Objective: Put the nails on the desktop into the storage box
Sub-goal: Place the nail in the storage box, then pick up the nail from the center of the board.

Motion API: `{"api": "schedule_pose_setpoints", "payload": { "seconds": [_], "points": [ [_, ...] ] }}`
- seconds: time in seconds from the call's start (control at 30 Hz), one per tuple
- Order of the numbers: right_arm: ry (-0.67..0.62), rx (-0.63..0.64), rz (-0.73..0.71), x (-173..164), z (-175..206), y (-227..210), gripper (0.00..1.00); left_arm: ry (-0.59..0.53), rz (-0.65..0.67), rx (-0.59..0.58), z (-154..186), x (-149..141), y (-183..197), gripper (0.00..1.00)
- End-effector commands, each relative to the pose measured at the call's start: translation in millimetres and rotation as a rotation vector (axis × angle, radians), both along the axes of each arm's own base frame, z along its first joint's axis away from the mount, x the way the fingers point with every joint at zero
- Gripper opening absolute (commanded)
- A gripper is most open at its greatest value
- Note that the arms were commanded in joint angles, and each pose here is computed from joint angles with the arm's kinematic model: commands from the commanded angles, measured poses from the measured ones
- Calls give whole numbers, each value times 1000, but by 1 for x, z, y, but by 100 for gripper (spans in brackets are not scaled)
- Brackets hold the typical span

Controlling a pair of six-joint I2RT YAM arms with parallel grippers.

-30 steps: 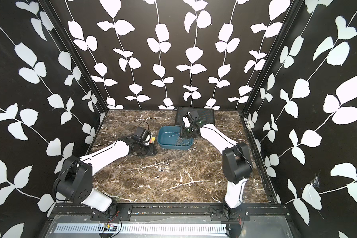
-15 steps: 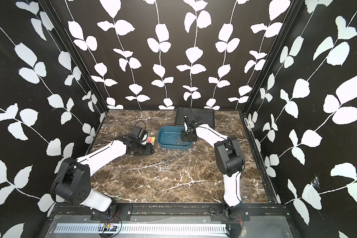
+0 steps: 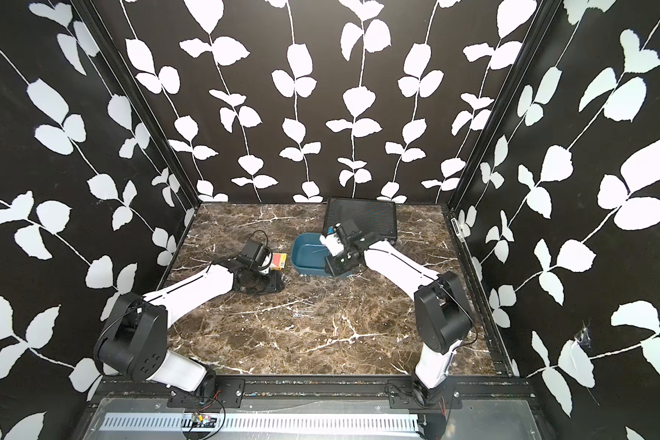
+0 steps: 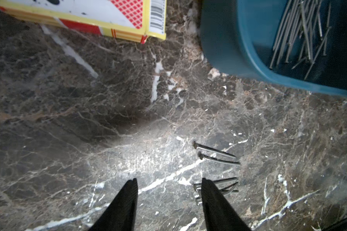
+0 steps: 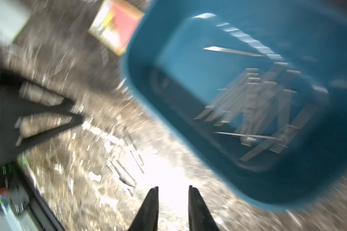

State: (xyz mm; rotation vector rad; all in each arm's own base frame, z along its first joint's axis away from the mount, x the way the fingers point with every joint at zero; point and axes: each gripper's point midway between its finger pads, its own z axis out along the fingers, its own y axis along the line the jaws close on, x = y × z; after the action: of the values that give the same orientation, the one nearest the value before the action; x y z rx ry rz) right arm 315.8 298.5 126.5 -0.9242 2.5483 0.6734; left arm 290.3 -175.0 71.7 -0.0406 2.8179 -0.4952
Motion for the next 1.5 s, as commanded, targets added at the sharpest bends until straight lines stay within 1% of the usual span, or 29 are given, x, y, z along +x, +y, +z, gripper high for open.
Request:
{"api": "schedule_pose_setpoints", "payload": {
  "seconds": [0.0, 0.17, 0.3, 0.5, 0.63, 0.83, 1.1, 1.47],
  "points": [
    [17, -30, 156, -24, -25, 14, 31, -36, 41, -37, 11, 1, 3, 54],
    [-8, -83, 265, -34, -44, 40, 32, -19, 79, -38, 8, -6, 14, 54],
    [-18, -118, 297, -33, -57, 55, 33, -20, 96, -31, 9, -14, 22, 54],
    [-76, -203, 352, -32, -75, 68, 33, -21, 112, -22, 11, -23, 31, 54],
    [-112, -249, 358, -30, -82, 72, 34, -17, 107, -16, 12, -24, 33, 54],
    [-134, -304, 358, -24, -89, 71, 34, -7, 96, -20, 11, -23, 33, 54],
    [-118, -323, 388, -33, -100, 73, 33, 6, 85, -18, 8, -24, 34, 54],
    [-111, -371, 401, -35, -117, 74, 32, 20, 83, -17, 6, -28, 35, 54]
  ]
}}
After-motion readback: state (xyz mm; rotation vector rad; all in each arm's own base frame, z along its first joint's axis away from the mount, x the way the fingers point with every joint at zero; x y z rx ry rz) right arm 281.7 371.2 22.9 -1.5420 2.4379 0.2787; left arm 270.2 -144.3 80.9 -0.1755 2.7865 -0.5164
